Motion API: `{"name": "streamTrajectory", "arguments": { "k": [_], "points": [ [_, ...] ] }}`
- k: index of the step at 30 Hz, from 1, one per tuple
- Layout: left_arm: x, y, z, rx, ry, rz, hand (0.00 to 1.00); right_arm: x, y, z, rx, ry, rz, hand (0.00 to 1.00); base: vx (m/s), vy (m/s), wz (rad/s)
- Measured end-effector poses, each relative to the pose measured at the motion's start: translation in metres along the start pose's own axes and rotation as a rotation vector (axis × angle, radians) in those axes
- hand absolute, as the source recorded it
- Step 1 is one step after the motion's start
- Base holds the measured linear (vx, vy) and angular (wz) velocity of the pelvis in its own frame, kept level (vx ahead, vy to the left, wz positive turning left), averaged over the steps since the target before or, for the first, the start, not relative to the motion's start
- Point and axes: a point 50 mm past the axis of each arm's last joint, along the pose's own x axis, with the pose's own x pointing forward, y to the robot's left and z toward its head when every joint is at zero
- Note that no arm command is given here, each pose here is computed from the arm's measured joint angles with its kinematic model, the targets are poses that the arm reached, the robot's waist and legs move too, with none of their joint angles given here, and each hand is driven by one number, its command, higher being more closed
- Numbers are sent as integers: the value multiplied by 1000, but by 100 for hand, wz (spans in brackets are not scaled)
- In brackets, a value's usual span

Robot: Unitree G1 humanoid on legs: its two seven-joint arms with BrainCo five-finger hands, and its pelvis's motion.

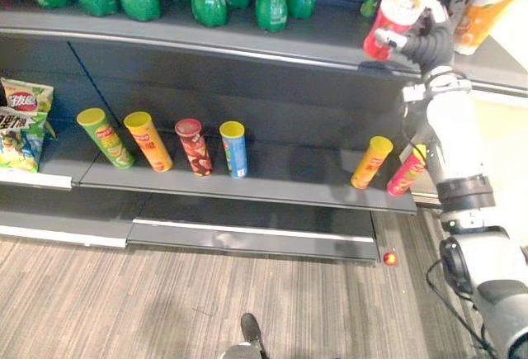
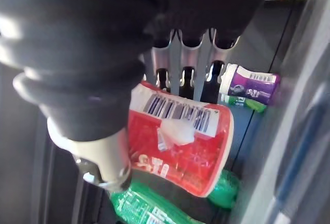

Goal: Put the gum and the chips on the shelf.

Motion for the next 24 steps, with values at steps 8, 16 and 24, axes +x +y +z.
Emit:
{"name": "streamTrajectory", "arguments": {
  "k": [8,16,24],
  "points": [
    [2,-6,7,8,-15,-19,0,19,-6,10,32,14,-28,100,0,0,0],
    [4,-10,15,3,-35,-27,0,26,-13,4,47,80,-68,100,17,-4,0],
    [5,-12,17,0,-39,-25,0,26,-16,-3,70,116,-93,100,49,-22,2]
  ]
}}
